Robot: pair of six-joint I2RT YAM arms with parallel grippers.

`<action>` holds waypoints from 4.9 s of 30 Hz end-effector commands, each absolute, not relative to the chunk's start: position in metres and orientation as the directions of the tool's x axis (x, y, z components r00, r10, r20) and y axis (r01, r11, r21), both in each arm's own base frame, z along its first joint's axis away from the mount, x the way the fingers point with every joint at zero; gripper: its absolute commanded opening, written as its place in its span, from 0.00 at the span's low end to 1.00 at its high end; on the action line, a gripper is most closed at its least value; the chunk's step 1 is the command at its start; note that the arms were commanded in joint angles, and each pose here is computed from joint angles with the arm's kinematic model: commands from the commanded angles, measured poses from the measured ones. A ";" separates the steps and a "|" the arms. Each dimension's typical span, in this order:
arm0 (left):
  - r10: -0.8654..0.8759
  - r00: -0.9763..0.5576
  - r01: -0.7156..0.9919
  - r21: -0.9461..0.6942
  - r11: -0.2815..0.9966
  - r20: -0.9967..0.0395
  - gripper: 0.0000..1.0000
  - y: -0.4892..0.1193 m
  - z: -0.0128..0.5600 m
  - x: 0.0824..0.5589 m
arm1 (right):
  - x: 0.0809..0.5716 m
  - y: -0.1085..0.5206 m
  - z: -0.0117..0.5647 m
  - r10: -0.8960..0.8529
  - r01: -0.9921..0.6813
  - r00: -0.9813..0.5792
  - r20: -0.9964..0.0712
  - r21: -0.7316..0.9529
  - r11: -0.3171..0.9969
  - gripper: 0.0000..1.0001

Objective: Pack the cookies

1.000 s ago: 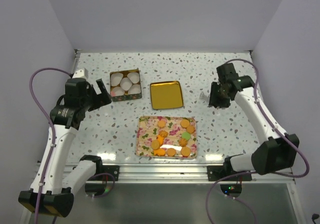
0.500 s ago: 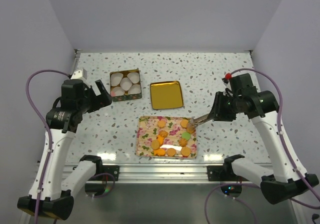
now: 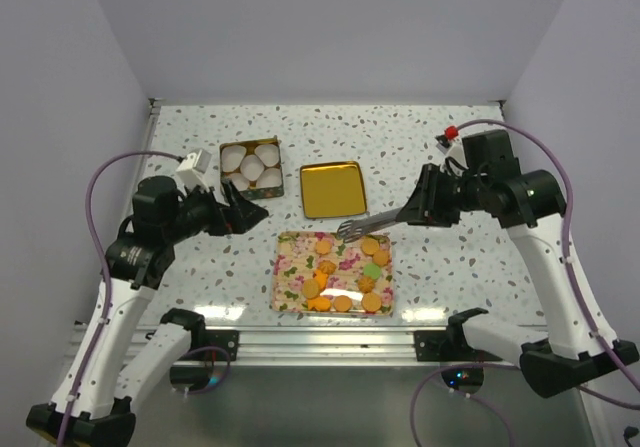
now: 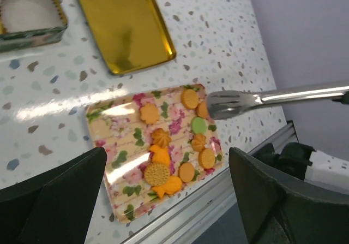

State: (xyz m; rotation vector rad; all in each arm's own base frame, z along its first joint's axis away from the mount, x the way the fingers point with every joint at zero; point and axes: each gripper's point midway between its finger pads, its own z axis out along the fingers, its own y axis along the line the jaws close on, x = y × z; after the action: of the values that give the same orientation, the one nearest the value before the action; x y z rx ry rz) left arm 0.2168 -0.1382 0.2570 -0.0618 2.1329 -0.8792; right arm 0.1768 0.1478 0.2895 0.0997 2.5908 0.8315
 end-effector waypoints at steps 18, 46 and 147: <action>-0.481 -0.856 0.022 -0.942 0.335 -0.191 1.00 -0.290 0.351 0.301 | 0.288 0.226 0.355 0.230 -0.162 -0.736 -0.637 0.496 0.853 0.30; -0.475 -0.869 -0.256 -0.948 0.186 0.141 1.00 -0.330 0.321 0.358 | 0.288 0.289 0.396 0.248 -0.315 -0.522 -0.816 0.454 0.833 0.28; -0.324 -0.571 -0.121 -0.313 0.942 -0.754 1.00 -0.060 0.295 0.242 | 0.116 0.257 0.193 -0.178 -0.236 -0.903 -0.392 0.104 0.966 0.49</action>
State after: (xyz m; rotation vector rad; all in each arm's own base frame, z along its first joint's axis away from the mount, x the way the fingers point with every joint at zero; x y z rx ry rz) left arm 0.2466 -0.0652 0.2918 -0.3435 2.1845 -0.3069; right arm 0.1099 0.2405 0.1854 -0.3573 2.7578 0.1285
